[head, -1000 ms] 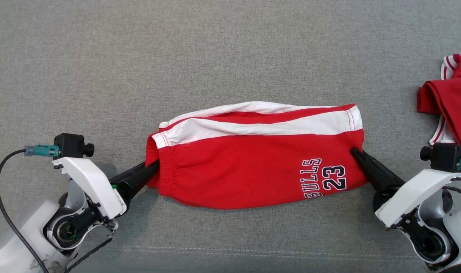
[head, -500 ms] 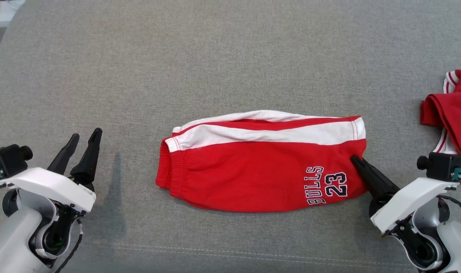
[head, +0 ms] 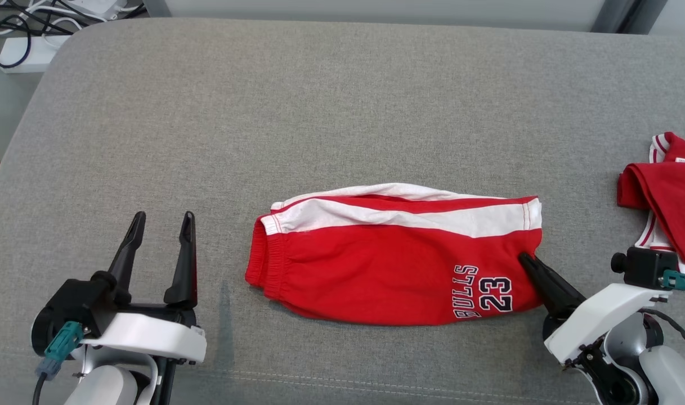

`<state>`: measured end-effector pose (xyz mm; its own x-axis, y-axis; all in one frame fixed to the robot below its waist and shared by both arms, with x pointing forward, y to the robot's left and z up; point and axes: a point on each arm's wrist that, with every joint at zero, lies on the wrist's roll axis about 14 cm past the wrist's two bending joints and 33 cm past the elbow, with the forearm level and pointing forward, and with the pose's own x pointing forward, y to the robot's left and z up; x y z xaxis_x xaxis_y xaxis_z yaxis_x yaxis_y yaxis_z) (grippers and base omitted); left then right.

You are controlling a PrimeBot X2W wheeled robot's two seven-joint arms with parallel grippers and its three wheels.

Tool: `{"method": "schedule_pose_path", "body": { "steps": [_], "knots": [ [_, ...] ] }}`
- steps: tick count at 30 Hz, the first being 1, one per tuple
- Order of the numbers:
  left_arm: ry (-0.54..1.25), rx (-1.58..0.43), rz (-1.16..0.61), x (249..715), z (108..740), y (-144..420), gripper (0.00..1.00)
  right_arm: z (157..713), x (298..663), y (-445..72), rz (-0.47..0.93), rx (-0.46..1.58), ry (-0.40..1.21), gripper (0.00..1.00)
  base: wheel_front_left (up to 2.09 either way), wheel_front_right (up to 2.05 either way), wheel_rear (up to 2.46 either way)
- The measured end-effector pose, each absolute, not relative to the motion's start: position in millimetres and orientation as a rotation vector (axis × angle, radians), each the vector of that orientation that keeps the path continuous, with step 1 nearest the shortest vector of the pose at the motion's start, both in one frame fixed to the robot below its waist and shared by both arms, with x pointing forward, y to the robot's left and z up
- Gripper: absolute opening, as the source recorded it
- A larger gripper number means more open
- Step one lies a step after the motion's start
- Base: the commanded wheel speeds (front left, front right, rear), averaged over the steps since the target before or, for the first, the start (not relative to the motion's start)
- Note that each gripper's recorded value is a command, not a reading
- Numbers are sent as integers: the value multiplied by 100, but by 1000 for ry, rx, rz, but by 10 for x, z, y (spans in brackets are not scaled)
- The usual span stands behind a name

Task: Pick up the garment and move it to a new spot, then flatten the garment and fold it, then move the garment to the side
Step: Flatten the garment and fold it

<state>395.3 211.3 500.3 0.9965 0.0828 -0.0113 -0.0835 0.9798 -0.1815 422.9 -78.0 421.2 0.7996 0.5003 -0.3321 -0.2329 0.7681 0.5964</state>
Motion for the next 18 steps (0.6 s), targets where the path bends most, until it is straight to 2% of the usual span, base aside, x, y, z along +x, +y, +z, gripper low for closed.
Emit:
{"method": "schedule_pose_path", "body": {
  "steps": [9, 18],
  "knots": [
    [-41, -69, 37, 3845, 5077, 2172, 100, 4258, 4152, -773, 423, 510, 478, 0, 0, 0, 0],
    [-41, -94, 29, 3831, 5042, 2186, 100, 4225, 4102, -773, 422, 496, 492, 0, 0, 0, 0]
  ]
}}
